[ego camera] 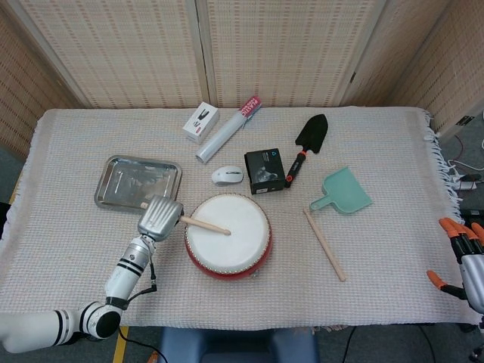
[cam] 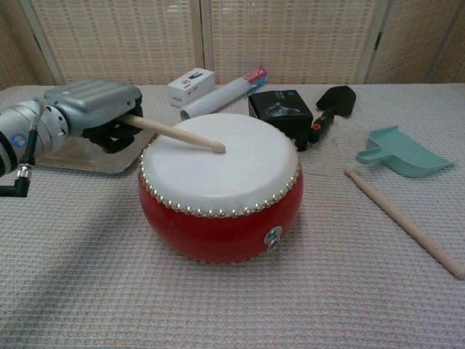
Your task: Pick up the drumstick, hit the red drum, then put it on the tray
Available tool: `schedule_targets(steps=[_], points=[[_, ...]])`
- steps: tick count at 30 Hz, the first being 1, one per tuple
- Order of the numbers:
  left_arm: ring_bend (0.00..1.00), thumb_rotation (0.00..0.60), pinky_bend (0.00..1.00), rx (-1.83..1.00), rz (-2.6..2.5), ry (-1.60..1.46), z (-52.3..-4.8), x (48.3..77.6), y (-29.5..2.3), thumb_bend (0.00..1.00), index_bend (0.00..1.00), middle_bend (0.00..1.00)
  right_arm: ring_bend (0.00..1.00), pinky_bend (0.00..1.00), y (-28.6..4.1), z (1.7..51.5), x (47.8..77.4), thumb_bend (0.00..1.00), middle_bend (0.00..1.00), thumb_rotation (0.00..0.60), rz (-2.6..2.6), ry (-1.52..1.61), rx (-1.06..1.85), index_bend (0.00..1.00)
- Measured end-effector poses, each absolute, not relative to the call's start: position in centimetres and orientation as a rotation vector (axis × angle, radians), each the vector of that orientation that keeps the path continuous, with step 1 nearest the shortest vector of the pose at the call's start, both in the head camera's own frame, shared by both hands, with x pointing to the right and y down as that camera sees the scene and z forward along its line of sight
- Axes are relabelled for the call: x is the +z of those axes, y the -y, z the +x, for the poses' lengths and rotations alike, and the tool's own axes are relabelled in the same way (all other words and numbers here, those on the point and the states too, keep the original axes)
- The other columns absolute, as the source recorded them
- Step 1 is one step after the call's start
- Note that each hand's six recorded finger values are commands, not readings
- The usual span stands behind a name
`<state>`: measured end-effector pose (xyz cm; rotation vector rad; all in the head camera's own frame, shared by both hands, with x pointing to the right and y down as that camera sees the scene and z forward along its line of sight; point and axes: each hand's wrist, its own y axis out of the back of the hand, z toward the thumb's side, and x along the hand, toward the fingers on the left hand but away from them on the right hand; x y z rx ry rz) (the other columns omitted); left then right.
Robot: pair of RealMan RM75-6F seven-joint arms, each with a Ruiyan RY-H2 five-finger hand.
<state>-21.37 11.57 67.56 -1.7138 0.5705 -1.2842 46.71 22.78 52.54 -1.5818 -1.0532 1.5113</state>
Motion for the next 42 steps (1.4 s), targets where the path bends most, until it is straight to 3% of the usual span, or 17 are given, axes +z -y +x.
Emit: schedule_targets(steps=[11,24,33,42], points=[[1.00,0.600,1.00,-1.267,-1.991,-0.863,-22.0,66.2,-10.5,0.75,1.00,1.00,0.00,0.00,-22.7,46.7,52.8,0.20,0.06,0.600,-1.591,1.054,1.509,0.01],[1.00,0.600,1.00,-1.337,-1.682,-0.583,-22.9,67.7,-10.7,0.75,1.00,1.00,0.00,0.00,-22.8,46.7,52.6,0.20,0.06,0.600,-1.591,1.057,1.504,0.01],[1.00,0.600,1.00,-1.339,-1.889,-0.931,-25.6,67.8,-7.5,0.75,1.00,1.00,0.00,0.00,-23.0,47.0,52.4,0.20,0.06,0.600,-1.580,1.065,1.507,0.01],[1.00,0.600,1.00,-1.397,-1.780,-0.920,-30.9,70.7,-3.5,0.74,0.98,1.00,0.00,0.00,-23.1,47.1,52.5,0.20,0.06,0.600,-1.574,1.062,1.525,0.01]])
